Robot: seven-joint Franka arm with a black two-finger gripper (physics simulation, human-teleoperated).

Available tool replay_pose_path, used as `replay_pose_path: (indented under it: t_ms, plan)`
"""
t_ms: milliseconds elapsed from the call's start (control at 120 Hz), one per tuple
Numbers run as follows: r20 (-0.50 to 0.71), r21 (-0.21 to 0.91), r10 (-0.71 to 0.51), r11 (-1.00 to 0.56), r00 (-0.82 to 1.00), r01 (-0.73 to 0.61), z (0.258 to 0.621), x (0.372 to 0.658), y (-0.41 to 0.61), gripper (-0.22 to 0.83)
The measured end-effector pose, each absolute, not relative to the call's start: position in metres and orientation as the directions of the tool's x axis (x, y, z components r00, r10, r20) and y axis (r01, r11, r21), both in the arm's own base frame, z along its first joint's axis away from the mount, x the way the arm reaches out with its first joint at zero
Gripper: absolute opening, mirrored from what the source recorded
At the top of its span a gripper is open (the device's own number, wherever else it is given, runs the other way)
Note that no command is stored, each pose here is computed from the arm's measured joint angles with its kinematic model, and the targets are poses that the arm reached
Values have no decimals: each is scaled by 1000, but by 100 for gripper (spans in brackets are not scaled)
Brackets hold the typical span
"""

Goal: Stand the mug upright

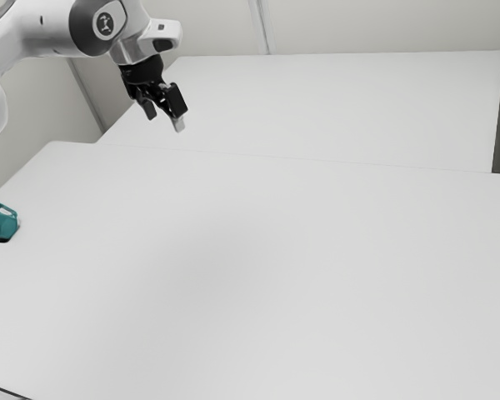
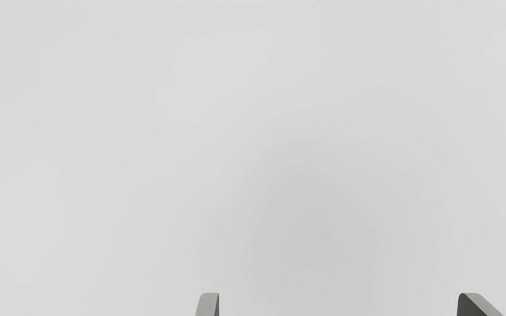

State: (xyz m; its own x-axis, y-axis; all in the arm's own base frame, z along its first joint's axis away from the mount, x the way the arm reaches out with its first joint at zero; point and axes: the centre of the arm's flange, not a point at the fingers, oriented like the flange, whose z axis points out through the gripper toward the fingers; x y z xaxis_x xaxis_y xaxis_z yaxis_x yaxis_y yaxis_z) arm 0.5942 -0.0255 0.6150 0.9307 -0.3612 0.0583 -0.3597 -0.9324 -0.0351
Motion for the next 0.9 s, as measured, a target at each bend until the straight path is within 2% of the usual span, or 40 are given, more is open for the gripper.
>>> replay_pose_path:
  t_ms: [333,517,633,758,900]
  plan:
    - [63,-38,-341,-940,938,-339,616,595,-23,61]
    - [123,24,-217,-975,968,-221,642,589,57,61]
    - [154,120,-69,-989,986,-88,663,562,166,61]
    - [177,216,74,-976,981,34,665,520,288,62]
    - [178,297,130,-952,975,72,633,500,395,61]
